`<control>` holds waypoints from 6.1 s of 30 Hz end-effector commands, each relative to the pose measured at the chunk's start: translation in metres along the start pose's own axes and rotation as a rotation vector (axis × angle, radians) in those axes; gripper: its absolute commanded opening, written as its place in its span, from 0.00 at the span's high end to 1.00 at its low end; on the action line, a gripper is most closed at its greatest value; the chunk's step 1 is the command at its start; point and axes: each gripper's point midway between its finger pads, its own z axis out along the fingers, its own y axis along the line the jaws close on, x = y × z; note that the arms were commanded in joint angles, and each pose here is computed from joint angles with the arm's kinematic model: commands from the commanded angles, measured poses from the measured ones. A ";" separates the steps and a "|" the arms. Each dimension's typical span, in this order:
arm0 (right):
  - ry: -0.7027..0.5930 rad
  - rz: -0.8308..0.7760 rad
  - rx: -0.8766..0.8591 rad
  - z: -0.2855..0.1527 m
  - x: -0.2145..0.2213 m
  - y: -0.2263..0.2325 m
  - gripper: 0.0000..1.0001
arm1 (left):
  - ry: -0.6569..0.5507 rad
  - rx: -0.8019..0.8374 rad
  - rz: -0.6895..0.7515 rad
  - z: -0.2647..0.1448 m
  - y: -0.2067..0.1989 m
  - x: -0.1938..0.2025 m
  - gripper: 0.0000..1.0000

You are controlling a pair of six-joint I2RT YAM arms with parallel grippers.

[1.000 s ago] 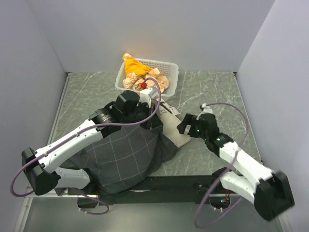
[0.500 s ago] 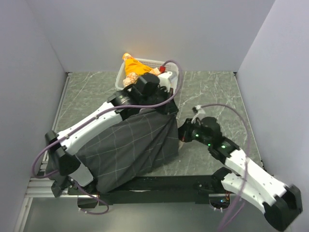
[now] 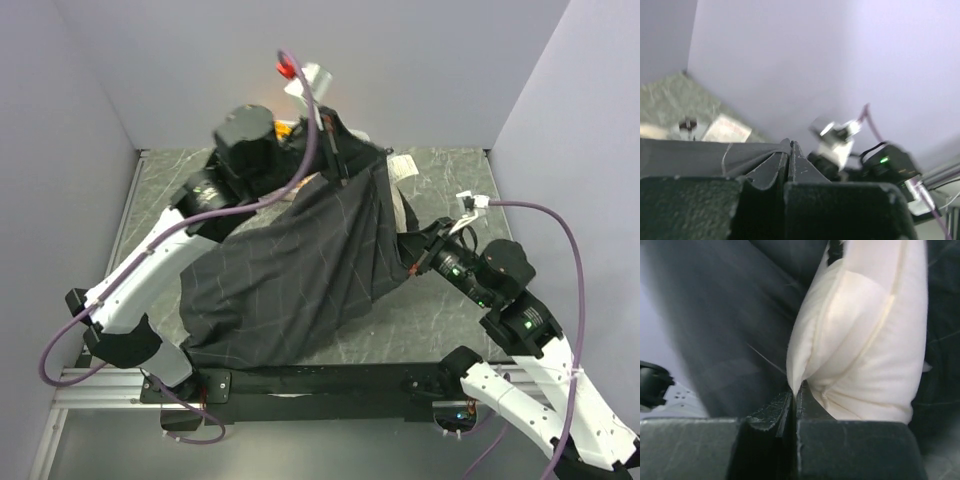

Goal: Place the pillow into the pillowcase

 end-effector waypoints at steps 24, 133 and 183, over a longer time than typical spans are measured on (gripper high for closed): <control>0.007 0.211 0.309 0.013 0.009 -0.136 0.20 | -0.288 0.036 0.124 -0.086 -0.026 -0.103 0.98; -0.181 0.101 -0.254 0.057 -0.159 0.123 1.00 | -0.384 -0.700 -0.031 -0.176 0.161 -0.061 0.40; 0.278 0.144 0.541 0.020 0.125 -0.193 1.00 | -0.033 -0.693 -0.424 -0.105 0.283 0.133 0.99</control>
